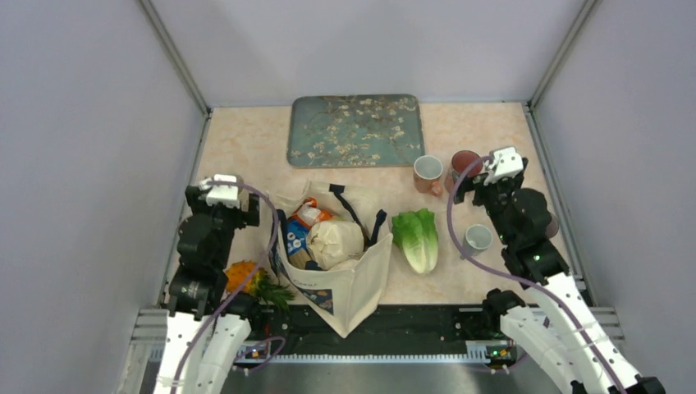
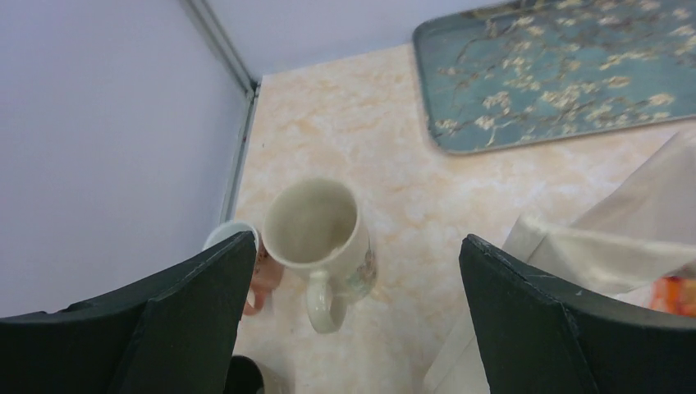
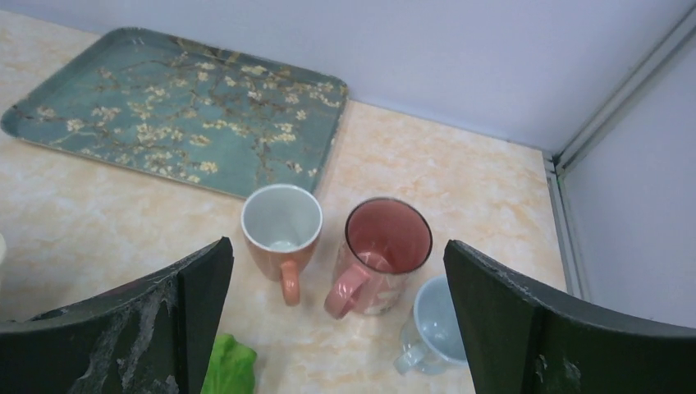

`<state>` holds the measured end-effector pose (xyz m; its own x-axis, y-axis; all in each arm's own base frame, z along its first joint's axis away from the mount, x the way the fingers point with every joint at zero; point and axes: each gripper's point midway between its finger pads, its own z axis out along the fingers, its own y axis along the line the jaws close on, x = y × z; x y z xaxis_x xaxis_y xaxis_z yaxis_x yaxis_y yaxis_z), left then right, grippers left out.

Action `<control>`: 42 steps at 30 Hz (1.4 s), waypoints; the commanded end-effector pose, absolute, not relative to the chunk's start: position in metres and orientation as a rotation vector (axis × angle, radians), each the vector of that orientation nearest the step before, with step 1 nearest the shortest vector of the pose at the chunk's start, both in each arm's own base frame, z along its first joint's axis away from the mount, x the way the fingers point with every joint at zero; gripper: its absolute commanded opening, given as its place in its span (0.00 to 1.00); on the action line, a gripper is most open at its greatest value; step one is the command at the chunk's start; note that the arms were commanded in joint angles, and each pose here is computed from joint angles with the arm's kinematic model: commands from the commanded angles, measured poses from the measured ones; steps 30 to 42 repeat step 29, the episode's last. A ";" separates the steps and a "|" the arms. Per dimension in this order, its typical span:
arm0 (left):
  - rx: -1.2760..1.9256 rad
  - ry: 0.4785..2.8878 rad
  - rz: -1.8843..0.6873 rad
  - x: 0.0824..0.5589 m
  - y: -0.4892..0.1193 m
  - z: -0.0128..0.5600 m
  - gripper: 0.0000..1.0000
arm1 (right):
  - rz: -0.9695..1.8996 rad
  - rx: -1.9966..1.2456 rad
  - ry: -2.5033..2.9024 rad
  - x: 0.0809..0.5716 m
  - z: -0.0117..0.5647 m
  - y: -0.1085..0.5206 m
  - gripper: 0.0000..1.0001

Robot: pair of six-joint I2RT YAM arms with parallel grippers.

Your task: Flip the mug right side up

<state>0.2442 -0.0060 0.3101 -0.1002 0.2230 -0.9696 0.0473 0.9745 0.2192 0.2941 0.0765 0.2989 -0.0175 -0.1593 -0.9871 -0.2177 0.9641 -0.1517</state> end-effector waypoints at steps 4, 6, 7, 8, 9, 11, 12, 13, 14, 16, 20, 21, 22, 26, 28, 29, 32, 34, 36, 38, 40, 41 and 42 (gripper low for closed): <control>0.031 1.539 0.189 0.249 0.013 0.248 0.99 | -0.033 -0.086 1.617 0.271 0.242 0.038 0.99; 0.017 1.571 0.160 0.247 0.010 0.232 0.99 | -0.026 -0.019 1.584 0.265 0.242 0.031 0.99; 0.015 1.582 0.147 0.245 0.009 0.226 0.99 | -0.032 0.022 1.564 0.263 0.244 0.026 0.99; 0.019 1.584 0.136 0.243 0.007 0.221 0.99 | -0.019 0.075 1.556 0.261 0.241 0.022 0.99; 0.021 1.582 0.126 0.242 0.006 0.218 0.99 | -0.017 0.105 1.557 0.259 0.236 0.019 0.99; 0.036 1.572 0.105 0.240 0.002 0.215 0.99 | -0.005 0.117 1.579 0.256 0.220 0.019 0.99; 0.037 1.566 0.089 0.239 0.000 0.214 0.99 | -0.003 0.136 1.594 0.255 0.211 0.018 0.99; 0.039 1.563 0.077 0.239 -0.002 0.214 0.99 | -0.004 0.173 1.601 0.253 0.204 0.015 0.99; 0.050 1.567 0.067 0.240 -0.004 0.212 0.99 | -0.010 0.219 1.600 0.251 0.199 0.010 0.99; 0.051 1.586 0.058 0.240 -0.006 0.209 0.99 | -0.020 0.256 1.581 0.249 0.198 0.004 0.99; 0.025 1.628 0.055 0.240 -0.004 0.200 0.98 | -0.054 0.285 1.578 0.246 0.192 -0.003 0.99; 0.021 1.635 0.052 0.240 -0.004 0.198 0.97 | -0.055 0.284 1.582 0.246 0.192 -0.003 0.99; 0.018 1.639 0.045 0.239 -0.005 0.198 0.97 | -0.056 0.284 1.586 0.246 0.191 -0.003 0.99; -0.010 1.648 0.016 0.235 -0.006 0.196 0.95 | -0.060 0.275 1.604 0.247 0.189 -0.003 0.99; -0.030 1.653 0.021 0.235 -0.004 0.194 0.96 | -0.056 0.268 1.616 0.247 0.188 -0.001 0.99; -0.039 1.650 0.022 0.235 -0.003 0.195 0.98 | -0.051 0.264 1.618 0.247 0.188 0.000 0.99; -0.039 1.650 0.022 0.235 -0.003 0.195 0.98 | -0.051 0.264 1.618 0.247 0.188 0.000 0.99; -0.039 1.650 0.022 0.235 -0.003 0.195 0.98 | -0.051 0.264 1.618 0.247 0.188 0.000 0.99; -0.039 1.650 0.022 0.235 -0.003 0.195 0.98 | -0.051 0.264 1.618 0.247 0.188 0.000 0.99; -0.039 1.650 0.022 0.235 -0.003 0.195 0.98 | -0.051 0.264 1.618 0.247 0.188 0.000 0.99; -0.039 1.650 0.022 0.235 -0.003 0.195 0.98 | -0.051 0.264 1.618 0.247 0.188 0.000 0.99; -0.039 1.650 0.022 0.235 -0.003 0.195 0.98 | -0.051 0.264 1.618 0.247 0.188 0.000 0.99; -0.039 1.650 0.022 0.235 -0.003 0.195 0.98 | -0.051 0.264 1.618 0.247 0.188 0.000 0.99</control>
